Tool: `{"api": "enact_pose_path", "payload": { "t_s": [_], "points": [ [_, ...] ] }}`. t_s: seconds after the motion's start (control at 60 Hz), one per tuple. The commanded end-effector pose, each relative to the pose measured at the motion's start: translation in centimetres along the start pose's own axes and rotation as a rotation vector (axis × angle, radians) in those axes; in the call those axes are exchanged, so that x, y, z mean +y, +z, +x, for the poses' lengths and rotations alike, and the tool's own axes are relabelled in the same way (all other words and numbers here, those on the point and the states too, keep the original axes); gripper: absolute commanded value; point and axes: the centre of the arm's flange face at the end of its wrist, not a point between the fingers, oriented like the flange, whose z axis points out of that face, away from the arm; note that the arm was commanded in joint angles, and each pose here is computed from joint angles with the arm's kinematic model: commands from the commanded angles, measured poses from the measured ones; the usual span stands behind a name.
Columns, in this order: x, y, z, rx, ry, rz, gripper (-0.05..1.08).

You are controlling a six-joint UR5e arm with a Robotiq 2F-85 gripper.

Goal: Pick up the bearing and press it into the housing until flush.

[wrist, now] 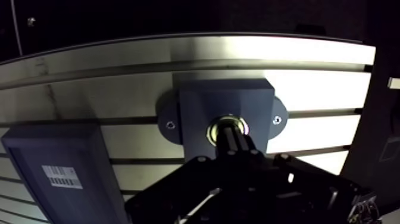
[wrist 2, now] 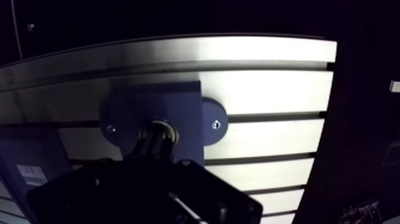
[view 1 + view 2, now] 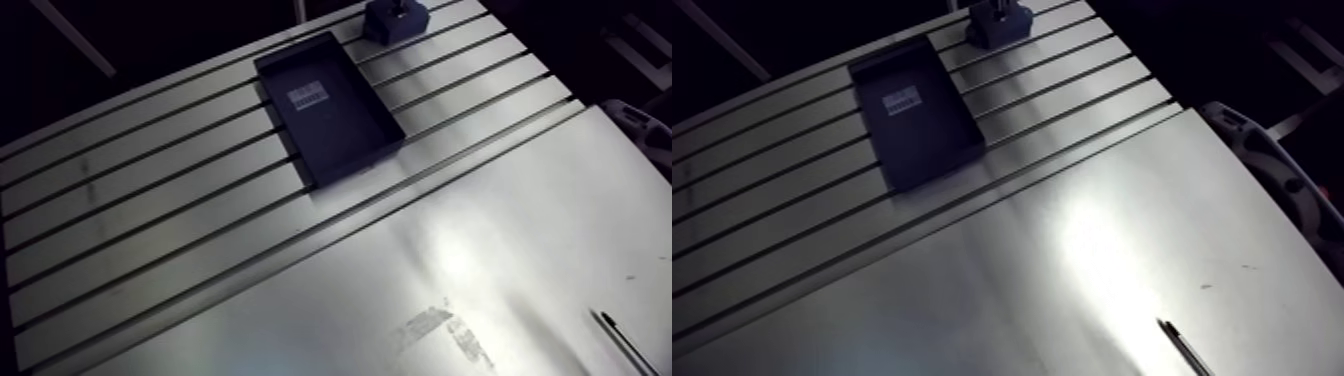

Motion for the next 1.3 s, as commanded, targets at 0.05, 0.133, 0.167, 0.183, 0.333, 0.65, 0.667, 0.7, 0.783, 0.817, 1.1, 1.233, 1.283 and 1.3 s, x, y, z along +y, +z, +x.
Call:
{"api": "enact_pose_path", "payload": {
  "t_s": [0.05, 0.133, 0.167, 0.183, 0.333, 0.65, 0.667, 0.7, 0.783, 0.817, 1.1, 1.233, 1.283, 1.3],
  "points": [
    [-0.2, -1.8, -0.4, 0.016, -0.001, -0.004, 1.08],
    [-0.6, -2.9, -0.8, 0.021, -0.005, -0.008, 1.08],
    [-0.8, -3.3, -0.9, 0.022, -0.007, -0.009, 1.08],
    [-0.9, -3.8, -1.1, 0.022, -0.007, -0.011, 1.08],
    [-1.1, -5.2, -1.5, 0.027, -0.008, -0.015, 1.06],
    [-3.1, -9.5, -4.5, -0.03, -0.006, -0.005, 0.0],
    [-3.1, -9.5, -4.5, -0.03, -0.006, -0.005, 0.0],
    [-3.3, -10.3, -5.0, -0.02, -0.003, -0.007, 0.0],
    [-4.2, -13.1, -6.8, 0.015, 0.009, -0.015, 0.0],
    [-4.7, -13.9, -7.4, 0.025, 0.014, -0.017, 0.0],
    [-12.9, -18.3, -12.1, 0.045, 0.003, -0.027, 0.0],
    [-16.6, -19.3, -13.7, 0.054, 0.004, -0.026, 0.0],
    [-18.5, -19.5, -14.0, 0.062, 0.01, -0.021, 0.0],
    [-18.5, -19.5, -14.0, 0.062, 0.01, -0.021, 0.0]
  ]
}}
